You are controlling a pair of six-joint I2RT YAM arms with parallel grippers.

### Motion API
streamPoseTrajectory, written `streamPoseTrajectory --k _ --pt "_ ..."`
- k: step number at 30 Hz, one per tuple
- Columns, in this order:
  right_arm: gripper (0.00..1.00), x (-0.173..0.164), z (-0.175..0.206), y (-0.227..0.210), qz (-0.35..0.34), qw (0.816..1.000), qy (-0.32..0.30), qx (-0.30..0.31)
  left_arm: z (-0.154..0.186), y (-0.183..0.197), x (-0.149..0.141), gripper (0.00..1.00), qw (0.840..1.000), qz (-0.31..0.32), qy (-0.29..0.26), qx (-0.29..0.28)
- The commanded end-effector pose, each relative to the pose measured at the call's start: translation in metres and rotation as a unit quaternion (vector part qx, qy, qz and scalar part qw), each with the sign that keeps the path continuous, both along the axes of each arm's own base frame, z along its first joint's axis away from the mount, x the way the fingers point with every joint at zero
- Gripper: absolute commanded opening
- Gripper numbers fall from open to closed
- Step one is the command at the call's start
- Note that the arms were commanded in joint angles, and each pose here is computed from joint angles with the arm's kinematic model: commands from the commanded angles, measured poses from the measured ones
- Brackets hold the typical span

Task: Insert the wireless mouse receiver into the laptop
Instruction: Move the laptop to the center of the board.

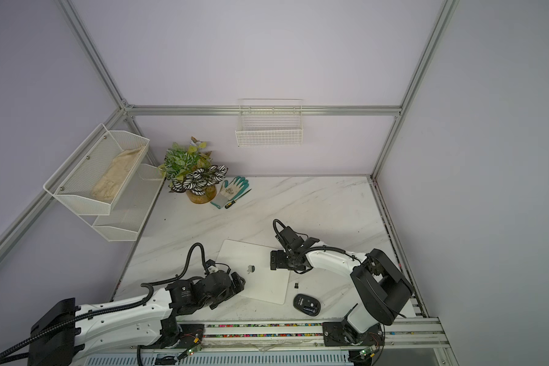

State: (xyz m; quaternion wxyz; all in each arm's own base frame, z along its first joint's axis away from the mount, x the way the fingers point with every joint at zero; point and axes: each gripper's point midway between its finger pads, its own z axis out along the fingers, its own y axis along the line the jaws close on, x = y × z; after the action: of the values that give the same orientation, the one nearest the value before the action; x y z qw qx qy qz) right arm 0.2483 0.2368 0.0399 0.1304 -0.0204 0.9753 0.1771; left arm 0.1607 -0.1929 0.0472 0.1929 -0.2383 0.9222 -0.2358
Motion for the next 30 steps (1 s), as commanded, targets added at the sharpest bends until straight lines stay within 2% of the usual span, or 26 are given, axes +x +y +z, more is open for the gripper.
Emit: streamPoseTrajectory --k 1,16,24,30 --pt "0.93 0.003 -0.003 0.005 -0.004 1.000 -0.003 0.017 -0.021 0.016 0.007 1.00 0.999 0.031 0.003 0.030" --pt "0.89 -0.004 -0.002 0.015 0.008 0.998 0.002 0.056 -0.014 0.026 0.056 1.00 0.996 0.034 -0.036 0.080" --pt "0.87 -0.007 0.004 0.017 0.018 0.998 0.003 0.063 -0.012 0.040 0.068 1.00 0.994 0.038 -0.041 0.092" --pt "0.82 -0.012 0.012 0.026 0.031 0.995 0.011 0.091 -0.009 0.045 0.077 1.00 0.992 0.030 -0.051 0.109"
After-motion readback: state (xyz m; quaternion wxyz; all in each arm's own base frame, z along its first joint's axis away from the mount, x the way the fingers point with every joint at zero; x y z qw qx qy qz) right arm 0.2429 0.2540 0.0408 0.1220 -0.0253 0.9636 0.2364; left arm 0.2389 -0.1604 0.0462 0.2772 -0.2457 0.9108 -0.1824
